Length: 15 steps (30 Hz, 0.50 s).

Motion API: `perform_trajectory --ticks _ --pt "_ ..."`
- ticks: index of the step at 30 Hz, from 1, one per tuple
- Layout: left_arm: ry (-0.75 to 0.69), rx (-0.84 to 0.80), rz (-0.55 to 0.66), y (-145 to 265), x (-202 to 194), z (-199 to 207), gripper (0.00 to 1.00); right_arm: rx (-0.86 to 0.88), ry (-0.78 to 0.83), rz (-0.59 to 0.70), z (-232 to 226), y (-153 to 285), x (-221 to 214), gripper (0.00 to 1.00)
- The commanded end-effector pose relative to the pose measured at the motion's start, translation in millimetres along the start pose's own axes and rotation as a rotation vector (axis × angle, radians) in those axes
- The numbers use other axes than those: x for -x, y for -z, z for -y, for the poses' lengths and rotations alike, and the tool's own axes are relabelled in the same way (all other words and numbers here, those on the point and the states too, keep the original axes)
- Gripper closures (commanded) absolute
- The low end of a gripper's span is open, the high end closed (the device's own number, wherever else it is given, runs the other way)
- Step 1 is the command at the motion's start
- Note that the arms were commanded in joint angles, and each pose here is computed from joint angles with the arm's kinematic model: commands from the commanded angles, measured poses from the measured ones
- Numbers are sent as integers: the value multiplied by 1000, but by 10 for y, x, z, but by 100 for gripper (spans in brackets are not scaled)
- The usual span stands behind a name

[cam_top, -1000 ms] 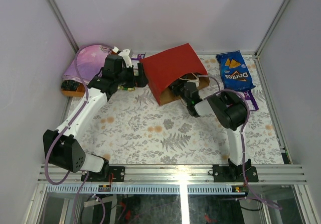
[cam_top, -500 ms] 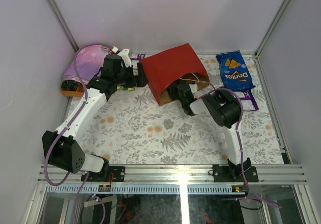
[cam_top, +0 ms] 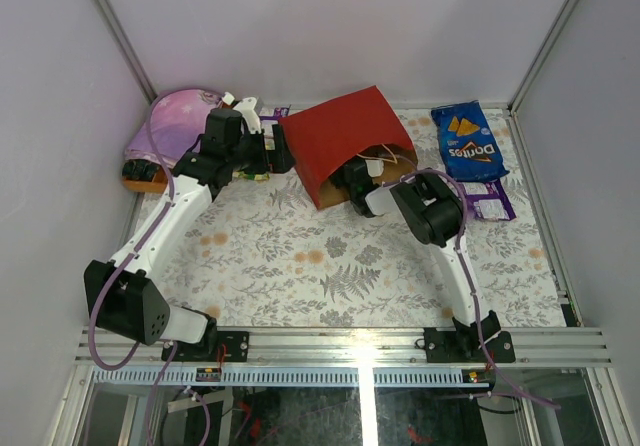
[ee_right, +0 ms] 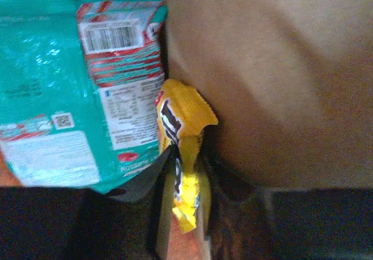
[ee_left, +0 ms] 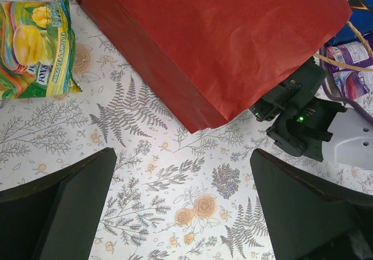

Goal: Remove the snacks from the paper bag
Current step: Take out the snack from the paper bag.

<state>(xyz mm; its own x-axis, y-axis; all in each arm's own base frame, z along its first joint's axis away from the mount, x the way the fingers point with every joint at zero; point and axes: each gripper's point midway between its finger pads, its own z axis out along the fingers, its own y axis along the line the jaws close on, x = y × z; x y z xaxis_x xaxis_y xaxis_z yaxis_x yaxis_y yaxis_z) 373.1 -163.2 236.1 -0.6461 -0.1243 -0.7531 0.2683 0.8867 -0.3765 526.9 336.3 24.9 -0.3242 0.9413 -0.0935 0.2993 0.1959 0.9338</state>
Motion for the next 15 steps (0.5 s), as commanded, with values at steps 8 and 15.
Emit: perform_trajectory --ticks 8,15 --pt "0 -22 58 115 193 57 0 35 80 -30 -166 308 -12 100" --pt "5 2 51 71 178 -19 0 28 143 -223 232 1766 51 100"
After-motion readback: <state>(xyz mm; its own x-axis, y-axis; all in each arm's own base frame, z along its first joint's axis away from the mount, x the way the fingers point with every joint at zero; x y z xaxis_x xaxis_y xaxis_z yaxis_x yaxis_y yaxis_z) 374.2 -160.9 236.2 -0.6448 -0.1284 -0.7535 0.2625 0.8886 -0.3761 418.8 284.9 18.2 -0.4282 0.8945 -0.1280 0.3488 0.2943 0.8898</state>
